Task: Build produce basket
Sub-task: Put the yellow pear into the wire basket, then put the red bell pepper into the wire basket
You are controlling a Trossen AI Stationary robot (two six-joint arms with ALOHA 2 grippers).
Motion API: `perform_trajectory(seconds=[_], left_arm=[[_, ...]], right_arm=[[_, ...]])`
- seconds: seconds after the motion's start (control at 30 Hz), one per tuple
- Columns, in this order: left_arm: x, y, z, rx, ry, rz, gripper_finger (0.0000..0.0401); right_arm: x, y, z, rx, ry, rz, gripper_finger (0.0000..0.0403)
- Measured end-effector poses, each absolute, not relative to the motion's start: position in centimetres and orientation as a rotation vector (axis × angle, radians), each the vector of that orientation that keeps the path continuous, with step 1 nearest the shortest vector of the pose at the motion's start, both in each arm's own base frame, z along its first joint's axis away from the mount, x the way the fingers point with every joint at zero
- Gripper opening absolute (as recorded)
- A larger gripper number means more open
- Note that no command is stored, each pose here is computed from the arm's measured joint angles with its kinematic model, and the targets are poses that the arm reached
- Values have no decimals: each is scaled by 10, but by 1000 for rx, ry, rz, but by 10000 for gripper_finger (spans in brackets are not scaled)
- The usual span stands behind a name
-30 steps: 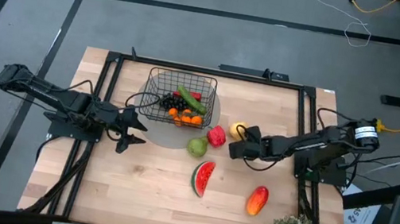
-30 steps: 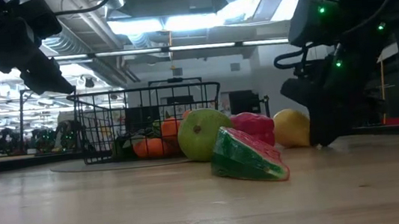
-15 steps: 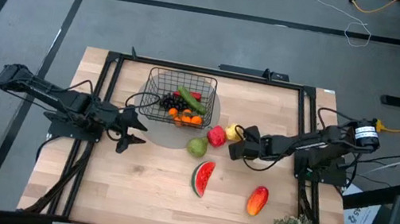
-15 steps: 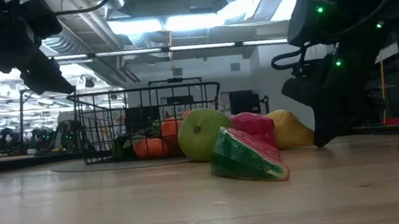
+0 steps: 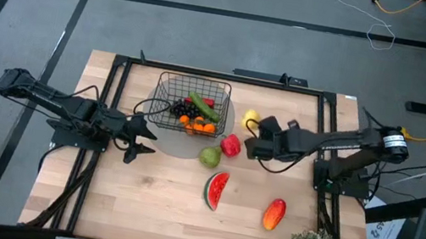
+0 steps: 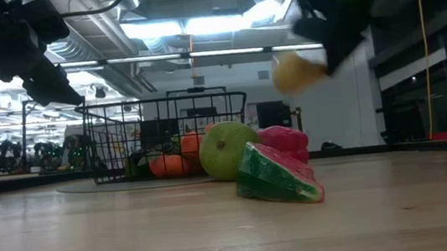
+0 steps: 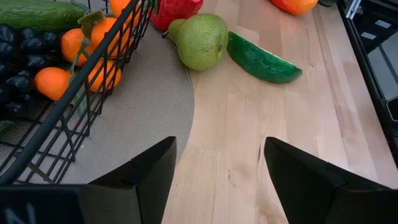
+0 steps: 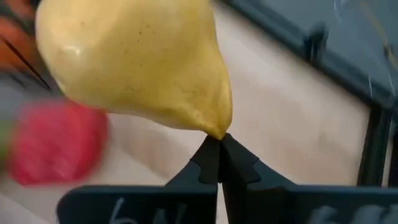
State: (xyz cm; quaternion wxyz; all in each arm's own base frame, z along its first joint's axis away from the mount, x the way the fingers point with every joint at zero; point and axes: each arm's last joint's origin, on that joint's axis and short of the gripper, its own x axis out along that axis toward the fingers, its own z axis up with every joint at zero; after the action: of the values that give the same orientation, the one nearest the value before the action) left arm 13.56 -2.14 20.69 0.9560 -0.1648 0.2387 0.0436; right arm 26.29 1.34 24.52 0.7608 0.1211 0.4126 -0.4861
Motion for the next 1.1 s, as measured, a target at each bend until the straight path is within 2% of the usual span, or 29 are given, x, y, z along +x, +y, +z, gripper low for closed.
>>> perform_trajectory(seconds=[0.2, 0.37, 0.57, 0.73, 0.87, 1.1], left_arm=[[136, -21, 207, -334, 485, 88, 241], [136, -21, 207, -334, 485, 88, 241], [136, -21, 207, -336, 485, 89, 241], [136, -21, 207, -338, 484, 89, 241], [136, -21, 207, -338, 485, 89, 241], [136, -21, 207, -336, 484, 88, 241]], right_arm=[[285, 13, 296, 142, 717, -985, 0], [311, 9, 315, 93, 549, -861, 0], [338, -9, 318, 90, 411, -714, 0], [360, -31, 302, 75, 400, -669, 3], [369, -45, 294, 33, 417, -630, 30], [367, -57, 294, 66, 418, -603, 107]])
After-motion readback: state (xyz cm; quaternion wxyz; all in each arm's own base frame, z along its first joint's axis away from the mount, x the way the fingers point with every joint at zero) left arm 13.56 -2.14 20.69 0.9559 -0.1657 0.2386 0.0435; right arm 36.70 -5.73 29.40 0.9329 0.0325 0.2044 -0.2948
